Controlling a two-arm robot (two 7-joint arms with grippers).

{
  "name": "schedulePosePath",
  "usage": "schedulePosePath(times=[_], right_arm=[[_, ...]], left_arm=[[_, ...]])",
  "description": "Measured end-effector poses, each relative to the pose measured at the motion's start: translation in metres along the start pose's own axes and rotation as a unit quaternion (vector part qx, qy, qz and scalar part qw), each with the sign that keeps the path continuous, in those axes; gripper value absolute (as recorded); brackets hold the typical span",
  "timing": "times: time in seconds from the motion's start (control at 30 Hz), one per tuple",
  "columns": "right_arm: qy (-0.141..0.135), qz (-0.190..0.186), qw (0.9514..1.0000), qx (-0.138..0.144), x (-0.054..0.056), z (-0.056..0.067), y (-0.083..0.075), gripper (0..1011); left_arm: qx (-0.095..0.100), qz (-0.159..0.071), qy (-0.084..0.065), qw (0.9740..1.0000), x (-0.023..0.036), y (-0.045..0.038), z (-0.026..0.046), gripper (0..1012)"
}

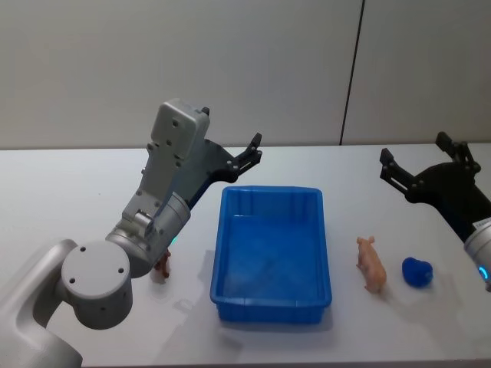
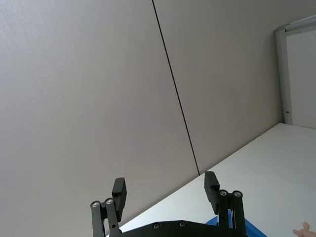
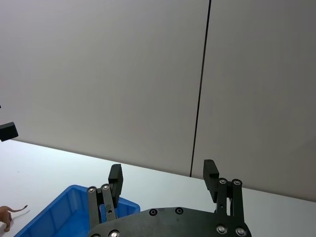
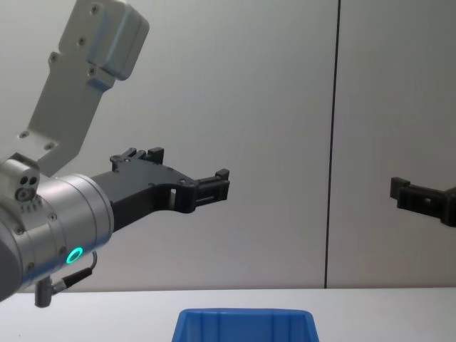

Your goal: Pick up the two dolls from the table and place them into the box.

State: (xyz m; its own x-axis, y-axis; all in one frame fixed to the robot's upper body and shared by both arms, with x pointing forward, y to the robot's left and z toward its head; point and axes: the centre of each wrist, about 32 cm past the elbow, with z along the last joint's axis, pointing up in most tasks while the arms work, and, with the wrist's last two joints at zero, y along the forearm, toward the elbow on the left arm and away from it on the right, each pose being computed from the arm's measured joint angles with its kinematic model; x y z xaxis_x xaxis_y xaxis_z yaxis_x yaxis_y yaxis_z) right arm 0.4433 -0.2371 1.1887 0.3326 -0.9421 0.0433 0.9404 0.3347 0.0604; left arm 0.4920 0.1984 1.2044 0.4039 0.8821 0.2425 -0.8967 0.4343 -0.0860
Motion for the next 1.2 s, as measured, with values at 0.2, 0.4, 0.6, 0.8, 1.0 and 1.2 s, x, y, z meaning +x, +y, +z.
schedulePosePath(times=[0.2,0.4,0.6,0.8,1.0,1.2], right_arm=[[0.0,0.0,1.0,0.0,0.0,0.0,0.0,1001],[0.0,0.0,1.0,0.0,0.0,0.0,0.0,1001],[0.0,0.001,1.0,0.0,0.0,0.0,0.0,1001],[0.005,-0.002,1.0,-0.008,0.003,-0.001,0.003,1001],[0.013,-0.009,0.9994,-0.03,0.007,-0.006,0.006,1001],[0.02,-0.021,0.9978,-0.06,0.014,-0.013,0.009,1001]], left_arm=[[0.0,0.0,0.0,1.0,0.0,0.0,0.0,1001],[0.0,0.0,0.0,1.0,0.0,0.0,0.0,1001],[0.0,0.0,0.0,1.0,0.0,0.0,0.0,1001],[0.0,0.0,0.0,1.0,0.0,0.0,0.0,1001],[0.0,0.0,0.0,1.0,0.0,0.0,0.0,1001],[0.0,0.0,0.0,1.0,0.0,0.0,0.0,1001]])
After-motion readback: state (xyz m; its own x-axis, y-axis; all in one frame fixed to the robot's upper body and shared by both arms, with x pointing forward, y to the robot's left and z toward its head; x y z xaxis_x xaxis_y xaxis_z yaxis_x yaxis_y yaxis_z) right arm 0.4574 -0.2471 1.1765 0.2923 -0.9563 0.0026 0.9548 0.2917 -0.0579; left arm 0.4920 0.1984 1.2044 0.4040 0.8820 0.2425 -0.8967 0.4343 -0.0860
